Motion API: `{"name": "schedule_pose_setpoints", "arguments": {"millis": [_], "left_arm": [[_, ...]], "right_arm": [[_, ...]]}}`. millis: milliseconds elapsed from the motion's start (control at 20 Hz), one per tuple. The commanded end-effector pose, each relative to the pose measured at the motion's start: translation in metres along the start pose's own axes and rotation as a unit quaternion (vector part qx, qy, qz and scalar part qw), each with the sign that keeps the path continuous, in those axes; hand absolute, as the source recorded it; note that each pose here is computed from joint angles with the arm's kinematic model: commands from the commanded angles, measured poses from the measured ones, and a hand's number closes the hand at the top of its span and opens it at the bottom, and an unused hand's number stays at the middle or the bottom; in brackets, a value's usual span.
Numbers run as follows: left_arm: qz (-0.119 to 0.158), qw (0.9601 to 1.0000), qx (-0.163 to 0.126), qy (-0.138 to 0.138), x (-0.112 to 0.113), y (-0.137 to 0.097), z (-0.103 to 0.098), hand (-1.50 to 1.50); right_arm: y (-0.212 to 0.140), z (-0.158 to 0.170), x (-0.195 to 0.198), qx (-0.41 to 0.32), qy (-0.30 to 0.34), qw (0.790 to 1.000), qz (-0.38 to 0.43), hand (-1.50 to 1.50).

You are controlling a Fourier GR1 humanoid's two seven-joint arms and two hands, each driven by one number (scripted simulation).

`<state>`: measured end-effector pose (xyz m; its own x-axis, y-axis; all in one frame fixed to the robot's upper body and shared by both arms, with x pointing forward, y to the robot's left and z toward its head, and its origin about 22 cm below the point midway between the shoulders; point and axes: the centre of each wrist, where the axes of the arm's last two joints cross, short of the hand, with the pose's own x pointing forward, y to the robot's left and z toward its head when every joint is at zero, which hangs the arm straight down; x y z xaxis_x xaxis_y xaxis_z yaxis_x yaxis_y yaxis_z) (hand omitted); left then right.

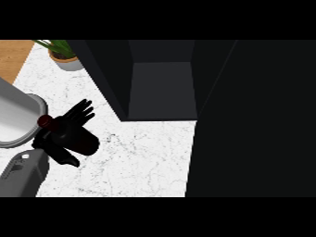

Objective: Pick up the wine, place it into the cabinet and close the cabinet

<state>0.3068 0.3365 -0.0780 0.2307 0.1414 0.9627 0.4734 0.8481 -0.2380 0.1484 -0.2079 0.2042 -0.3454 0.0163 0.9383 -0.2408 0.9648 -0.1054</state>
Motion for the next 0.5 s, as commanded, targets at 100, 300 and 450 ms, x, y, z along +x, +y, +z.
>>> {"name": "schedule_pose_setpoints", "arguments": {"millis": [100,300,450], "left_arm": [[0.024,0.9992,-0.016,-0.029,0.004,0.003,-0.008,-1.50],[0.061,0.9968,-0.047,-0.023,-0.014,-0.011,-0.012,1.50],[0.072,0.9953,-0.062,-0.019,-0.004,-0.001,-0.015,1.50]], "right_arm": [[-0.003,0.020,0.013,0.009,-0.020,1.000,-0.012,-1.50],[-0.008,0.018,0.013,0.000,-0.027,1.000,-0.009,-1.50],[-0.001,0.012,0.026,0.009,-0.027,1.000,-0.011,-1.50]]}}
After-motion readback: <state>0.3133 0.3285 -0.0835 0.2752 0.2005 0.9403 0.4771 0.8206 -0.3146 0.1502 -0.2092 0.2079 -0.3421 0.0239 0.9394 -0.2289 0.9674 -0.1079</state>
